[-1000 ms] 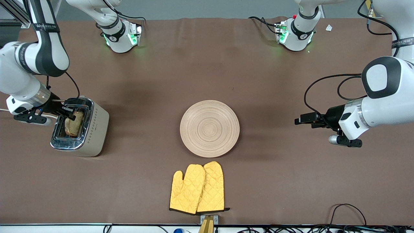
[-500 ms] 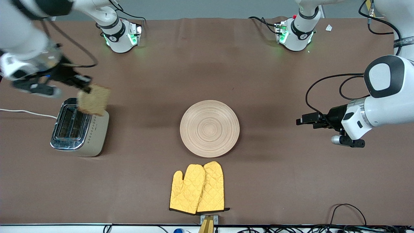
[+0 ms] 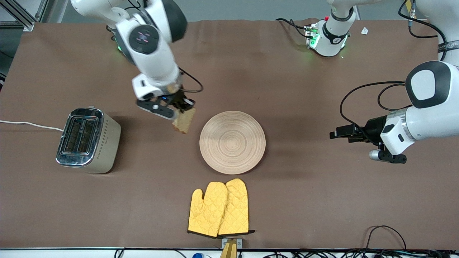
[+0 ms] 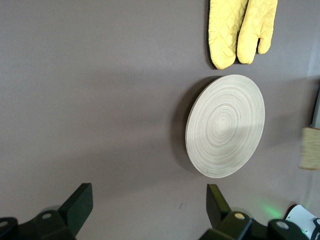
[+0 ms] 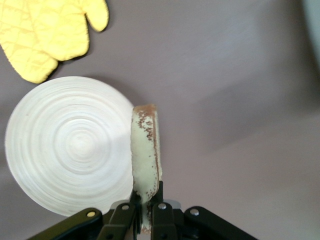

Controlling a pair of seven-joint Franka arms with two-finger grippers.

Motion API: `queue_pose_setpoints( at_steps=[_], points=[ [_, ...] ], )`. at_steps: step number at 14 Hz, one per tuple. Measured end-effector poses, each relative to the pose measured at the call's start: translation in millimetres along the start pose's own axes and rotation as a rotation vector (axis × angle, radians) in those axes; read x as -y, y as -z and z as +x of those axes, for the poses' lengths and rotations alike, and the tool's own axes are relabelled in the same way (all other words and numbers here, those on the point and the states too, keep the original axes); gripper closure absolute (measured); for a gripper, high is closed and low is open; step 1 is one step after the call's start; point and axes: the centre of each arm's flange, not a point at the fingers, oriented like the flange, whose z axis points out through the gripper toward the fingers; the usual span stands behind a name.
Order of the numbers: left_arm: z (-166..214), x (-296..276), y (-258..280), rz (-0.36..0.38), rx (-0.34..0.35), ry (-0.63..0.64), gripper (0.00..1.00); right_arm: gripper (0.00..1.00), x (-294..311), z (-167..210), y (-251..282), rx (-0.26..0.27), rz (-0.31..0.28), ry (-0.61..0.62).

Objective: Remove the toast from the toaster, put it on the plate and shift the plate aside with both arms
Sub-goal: 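Carry the toast over the wooden plate and lower it onto the plate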

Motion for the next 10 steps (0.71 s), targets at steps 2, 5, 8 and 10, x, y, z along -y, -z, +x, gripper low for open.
queue_pose_setpoints(
  at_steps=[2,5,8,10],
  points=[
    [-0.1,-0.1,-0.1,0.0,0.001,0.0,0.0,0.89,34.8,-32.1,-32.5,-0.022,0.037,-0.083],
    [-0.2,-0.5,-0.4,0.0,0.002,-0.001,0.0,0.89,68.5,-43.3,-36.5,-0.042,0.157,-0.235],
    [-0.5,-0.5,-0.6,-0.001,0.005,-0.001,0.0,0.89,82.4,-31.4,-32.8,-0.067,0.351,-0.339],
    [-0.6,-0.5,-0.6,-0.001,0.005,-0.001,0.0,0.89,83.4,-33.4,-54.4,-0.09,0.485,-0.357]
  ],
)
